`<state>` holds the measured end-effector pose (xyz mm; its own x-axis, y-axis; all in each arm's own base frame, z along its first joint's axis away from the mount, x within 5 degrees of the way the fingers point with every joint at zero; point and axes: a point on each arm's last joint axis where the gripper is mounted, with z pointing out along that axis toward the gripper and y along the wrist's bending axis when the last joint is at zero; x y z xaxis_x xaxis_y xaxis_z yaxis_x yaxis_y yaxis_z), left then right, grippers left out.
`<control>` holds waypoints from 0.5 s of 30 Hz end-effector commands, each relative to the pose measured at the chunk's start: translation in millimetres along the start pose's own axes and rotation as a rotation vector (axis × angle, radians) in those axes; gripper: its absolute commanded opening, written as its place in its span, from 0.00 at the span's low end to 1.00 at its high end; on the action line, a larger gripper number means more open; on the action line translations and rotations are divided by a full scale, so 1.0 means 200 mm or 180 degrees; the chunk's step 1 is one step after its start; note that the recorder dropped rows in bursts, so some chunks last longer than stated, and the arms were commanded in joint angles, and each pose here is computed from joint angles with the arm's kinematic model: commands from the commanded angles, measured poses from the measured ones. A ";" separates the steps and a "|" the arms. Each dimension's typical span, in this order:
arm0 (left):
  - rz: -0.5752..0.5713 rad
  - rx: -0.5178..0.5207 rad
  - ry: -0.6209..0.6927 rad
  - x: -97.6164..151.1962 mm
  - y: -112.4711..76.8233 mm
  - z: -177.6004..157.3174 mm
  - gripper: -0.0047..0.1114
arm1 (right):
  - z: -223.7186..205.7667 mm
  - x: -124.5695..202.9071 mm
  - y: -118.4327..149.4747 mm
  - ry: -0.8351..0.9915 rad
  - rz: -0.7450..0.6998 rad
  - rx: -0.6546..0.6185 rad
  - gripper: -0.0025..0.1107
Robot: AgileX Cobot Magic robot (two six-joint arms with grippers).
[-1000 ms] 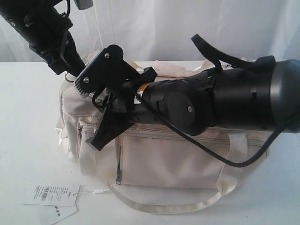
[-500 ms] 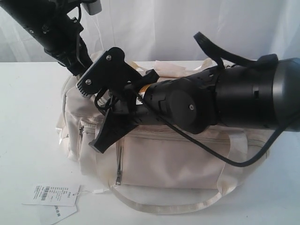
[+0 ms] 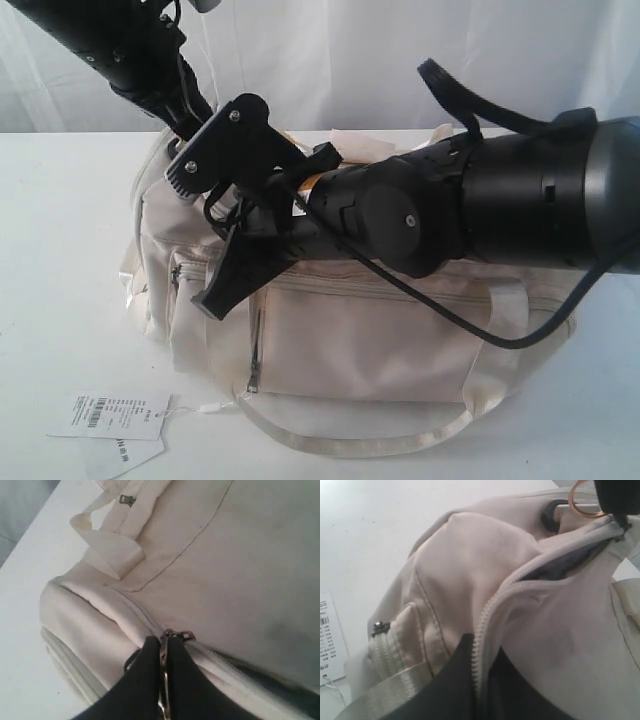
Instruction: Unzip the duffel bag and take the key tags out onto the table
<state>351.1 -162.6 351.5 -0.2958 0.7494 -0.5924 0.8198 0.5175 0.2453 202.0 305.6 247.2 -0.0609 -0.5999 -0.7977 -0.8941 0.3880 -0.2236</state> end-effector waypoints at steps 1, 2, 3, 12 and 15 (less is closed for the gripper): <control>0.0071 -0.0447 -0.0288 -0.10 0.13 0.02 0.04 | -0.01 0.07 0.05 0.0404 0.0013 -0.0240 0.02; 0.0073 -0.0437 -0.0271 -0.12 0.15 0.04 0.04 | -0.01 0.07 0.05 0.0406 0.0013 -0.0241 0.02; 0.0075 -0.0434 -0.0266 -0.13 0.17 0.07 0.04 | -0.01 0.07 0.05 0.0406 0.0013 -0.0241 0.02; -0.0138 -0.0709 -0.0101 -0.13 0.31 0.23 0.04 | -0.01 0.07 0.05 0.0423 0.0013 -0.0251 0.02; -0.0181 -0.0745 -0.0115 -0.12 0.34 0.24 0.04 | -0.01 0.07 0.05 0.0422 0.0020 -0.0251 0.02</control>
<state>420.6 -180.7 332.0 -0.3670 0.7287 -0.5781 0.7585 0.5943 0.2676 202.4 304.5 246.2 -0.0683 -0.6083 -0.7908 -0.8960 0.3860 -0.2196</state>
